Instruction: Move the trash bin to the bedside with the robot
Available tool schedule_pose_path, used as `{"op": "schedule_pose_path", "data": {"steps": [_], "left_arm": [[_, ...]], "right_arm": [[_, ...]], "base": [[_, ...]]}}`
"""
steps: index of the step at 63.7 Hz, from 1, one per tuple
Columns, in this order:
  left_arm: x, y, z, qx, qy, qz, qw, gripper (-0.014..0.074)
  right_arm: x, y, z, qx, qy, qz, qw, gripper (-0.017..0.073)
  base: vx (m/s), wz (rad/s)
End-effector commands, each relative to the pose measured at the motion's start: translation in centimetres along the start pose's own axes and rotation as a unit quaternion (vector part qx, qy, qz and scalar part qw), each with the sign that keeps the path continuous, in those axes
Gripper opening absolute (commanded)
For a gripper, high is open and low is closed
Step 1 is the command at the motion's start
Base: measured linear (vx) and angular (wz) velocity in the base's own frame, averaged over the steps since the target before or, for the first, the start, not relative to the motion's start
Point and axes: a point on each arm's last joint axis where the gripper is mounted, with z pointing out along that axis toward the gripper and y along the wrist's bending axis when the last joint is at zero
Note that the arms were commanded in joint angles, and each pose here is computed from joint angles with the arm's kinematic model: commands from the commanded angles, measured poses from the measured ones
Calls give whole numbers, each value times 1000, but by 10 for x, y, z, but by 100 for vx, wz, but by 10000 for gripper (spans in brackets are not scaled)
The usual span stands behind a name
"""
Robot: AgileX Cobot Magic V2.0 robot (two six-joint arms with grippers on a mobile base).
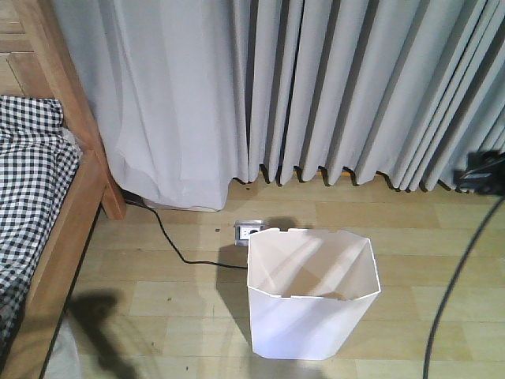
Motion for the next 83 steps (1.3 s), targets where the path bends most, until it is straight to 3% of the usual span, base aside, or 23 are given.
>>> {"op": "schedule_pose_path", "data": {"steps": [1,11,25,29,36,39,44,61,72,83], "left_arm": [[-1,0,1,4,-32,-3,999,-6],[-1,0,1,4,-32,-3,999,-6],[-1,0,1,4,-32,-3,999,-6],[-1,0,1,4,-32,-3,999,-6],[-1,0,1,4,-32,-3,999,-6],[-1,0,1,4,-32,-3,999,-6],[-1,0,1,4,-32,-3,999,-6],[-1,0,1,4,-32,-3,999,-6],[-1,0,1,4,-32,-3,999,-6],[-1,0,1,4,-32,-3,999,-6]], "right_arm": [[-23,-5,-26,15,-83,48,995,458],[-32,-5,-57,10,-132,90,987,458],[-31,4,-98,-27,-151,85,985,458],[-30,12,-106,-48,-153,59,985,458],[-26,26,-122,-82,-162,-34,983,458],[-24,29,-130,-91,-169,-56,980,458],[-21,32,-146,-105,-185,-66,975,458],[-3,32,-177,-134,-180,-52,973,458],[14,33,-168,-132,-208,-8,969,458],[52,35,-158,-126,-212,-1,969,458]], "base": [[0,0],[0,0],[0,0],[0,1],[0,0],[0,0],[0,0],[0,0],[0,0],[0,0]]}}
